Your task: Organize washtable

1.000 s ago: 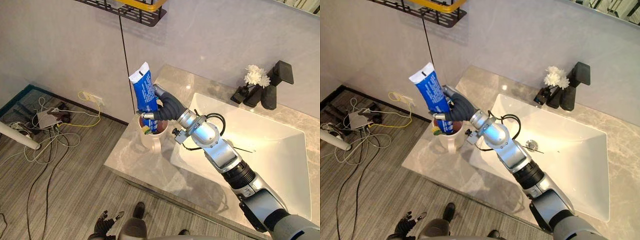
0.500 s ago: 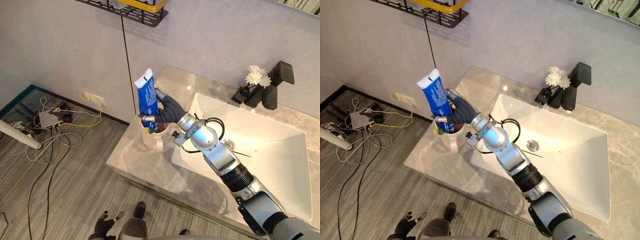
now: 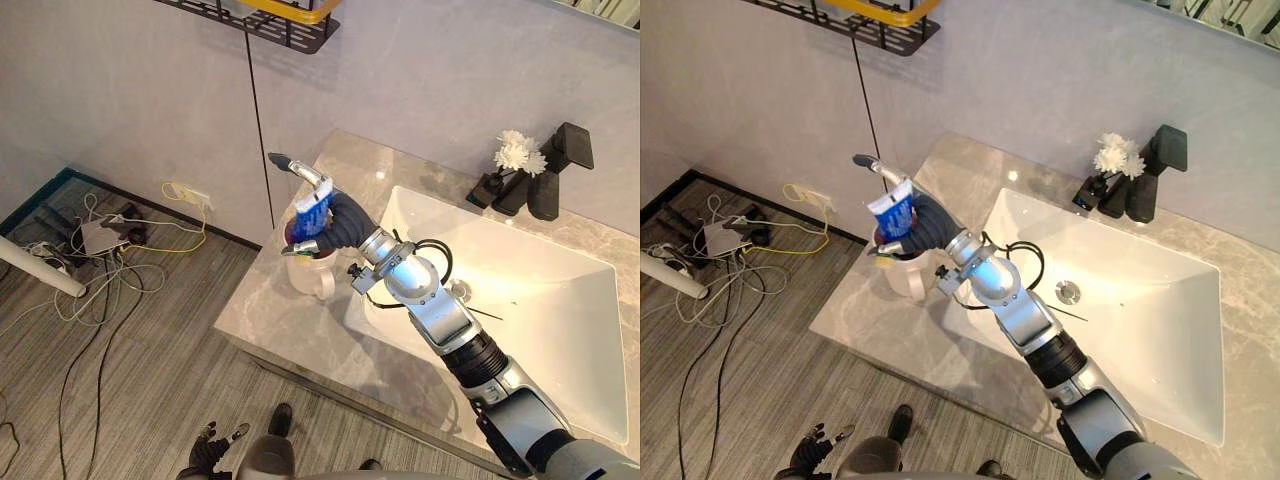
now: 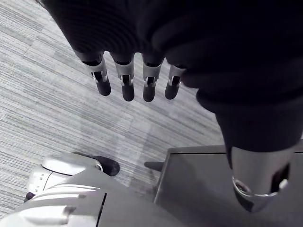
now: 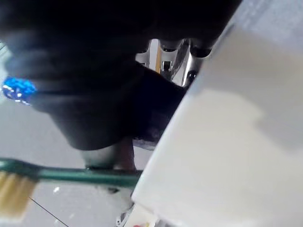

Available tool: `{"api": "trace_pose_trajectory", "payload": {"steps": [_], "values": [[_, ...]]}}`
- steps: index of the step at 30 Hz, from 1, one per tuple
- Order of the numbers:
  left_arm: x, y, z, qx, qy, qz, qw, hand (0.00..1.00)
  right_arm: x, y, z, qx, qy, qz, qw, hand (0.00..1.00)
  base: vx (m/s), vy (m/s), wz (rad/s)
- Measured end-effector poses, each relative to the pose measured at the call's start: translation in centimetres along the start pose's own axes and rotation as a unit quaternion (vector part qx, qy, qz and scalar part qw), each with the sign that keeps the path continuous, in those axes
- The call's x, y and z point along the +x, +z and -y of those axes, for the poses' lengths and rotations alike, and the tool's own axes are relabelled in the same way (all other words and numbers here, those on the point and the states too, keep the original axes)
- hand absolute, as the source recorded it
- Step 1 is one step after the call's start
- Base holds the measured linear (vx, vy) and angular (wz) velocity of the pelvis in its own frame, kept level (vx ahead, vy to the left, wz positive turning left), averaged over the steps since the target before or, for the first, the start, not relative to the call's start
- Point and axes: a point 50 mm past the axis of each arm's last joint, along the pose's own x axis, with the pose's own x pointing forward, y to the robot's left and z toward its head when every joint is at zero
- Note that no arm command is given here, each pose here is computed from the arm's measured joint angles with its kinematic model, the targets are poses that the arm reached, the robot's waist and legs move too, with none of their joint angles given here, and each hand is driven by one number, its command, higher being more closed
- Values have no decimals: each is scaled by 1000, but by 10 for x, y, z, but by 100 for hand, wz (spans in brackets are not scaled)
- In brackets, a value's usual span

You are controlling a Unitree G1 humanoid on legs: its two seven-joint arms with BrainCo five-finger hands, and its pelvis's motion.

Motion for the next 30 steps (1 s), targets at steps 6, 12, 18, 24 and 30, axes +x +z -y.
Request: {"api": "trace_pose_trajectory", "payload": {"steps": [6,12,18,24,30], "values": [[0,0,0,0,0,0,1000,0,0,0,0,-3,-1,0,1000,0,0,0,0],[0,0,0,1,0,-1,1000,0,-1,0,3,-8,-2,-2,1000,0,0,0,0],[0,-2,-1,5,-1,-3,1000,0,-16,3,17,-30,-15,-2,999,0,0,0,-2],[-1,-6,-1,12,-3,-11,1000,0,-23,11,28,-52,-26,10,998,0,-1,-4,-7],[-1,-8,-2,13,-3,-15,1000,0,-24,15,32,-57,-31,19,998,0,-9,-5,-9]]}}
